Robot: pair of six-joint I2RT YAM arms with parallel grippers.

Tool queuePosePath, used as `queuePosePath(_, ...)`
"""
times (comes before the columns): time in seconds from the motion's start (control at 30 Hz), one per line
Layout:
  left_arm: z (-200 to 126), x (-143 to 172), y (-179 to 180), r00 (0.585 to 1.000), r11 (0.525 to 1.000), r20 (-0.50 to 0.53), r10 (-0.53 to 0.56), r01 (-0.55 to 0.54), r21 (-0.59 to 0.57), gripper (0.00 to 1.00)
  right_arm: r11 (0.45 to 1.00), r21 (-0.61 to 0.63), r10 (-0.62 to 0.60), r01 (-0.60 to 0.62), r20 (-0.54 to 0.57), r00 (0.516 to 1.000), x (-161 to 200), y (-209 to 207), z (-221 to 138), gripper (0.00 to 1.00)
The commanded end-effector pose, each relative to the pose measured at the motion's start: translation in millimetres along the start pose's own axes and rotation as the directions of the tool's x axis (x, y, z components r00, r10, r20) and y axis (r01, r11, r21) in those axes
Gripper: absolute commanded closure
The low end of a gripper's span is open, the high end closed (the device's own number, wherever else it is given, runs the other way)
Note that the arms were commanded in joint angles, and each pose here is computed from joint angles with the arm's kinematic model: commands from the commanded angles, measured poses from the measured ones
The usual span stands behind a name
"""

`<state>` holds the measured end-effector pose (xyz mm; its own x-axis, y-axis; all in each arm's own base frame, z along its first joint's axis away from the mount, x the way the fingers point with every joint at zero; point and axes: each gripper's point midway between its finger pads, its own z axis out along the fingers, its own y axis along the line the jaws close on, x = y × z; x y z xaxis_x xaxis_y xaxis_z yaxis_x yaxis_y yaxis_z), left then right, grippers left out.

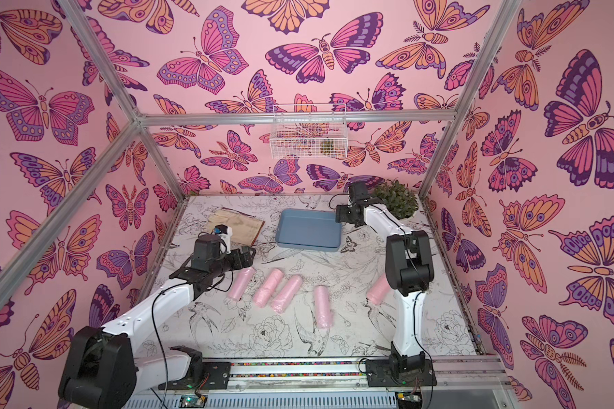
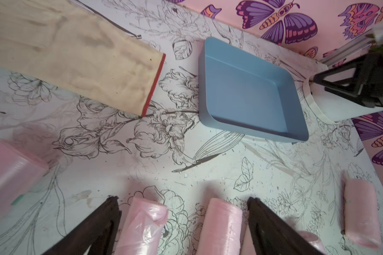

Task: Put the roll of trash bags into the storage box
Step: Move the storage box to the center of the board.

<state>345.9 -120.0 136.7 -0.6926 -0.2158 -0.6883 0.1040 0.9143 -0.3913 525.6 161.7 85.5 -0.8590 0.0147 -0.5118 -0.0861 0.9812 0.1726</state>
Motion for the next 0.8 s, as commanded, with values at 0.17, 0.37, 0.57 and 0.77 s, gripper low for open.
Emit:
queuePosePath(0.17, 3.1, 24.7, -9.6, 0.998, 1.000, -0.065, -0.015, 0.016, 0.014, 0.05, 1.000, 0.021, -0.005, 0.010, -0.209, 0.978, 43.0, 6.1, 27.6, 0.32)
queuePosePath(0.37, 1.7, 26.3, -9.9, 0.998, 1.000, -0.058, -0.013, 0.013, 0.004, 0.04, 0.995, 0.026, -0.089, 0.100, -0.279, 0.956, 76.3, 13.4, 29.3, 0.61)
queuePosePath(0.57, 2.8, 26.6, -9.4, 0.998, 1.000, -0.058, -0.017, 0.017, -0.003, 0.03, 0.980, 0.041, -0.170, 0.194, -0.330, 0.929, 102.7, 15.0, 18.0, 0.74)
queuePosePath(0.77, 3.3, 26.9, -9.6, 0.998, 1.000, -0.059, -0.019, 0.019, -0.004, 0.03, 0.973, 0.036, -0.202, 0.229, -0.351, 0.914, 119.5, 14.6, 2.0, 0.76)
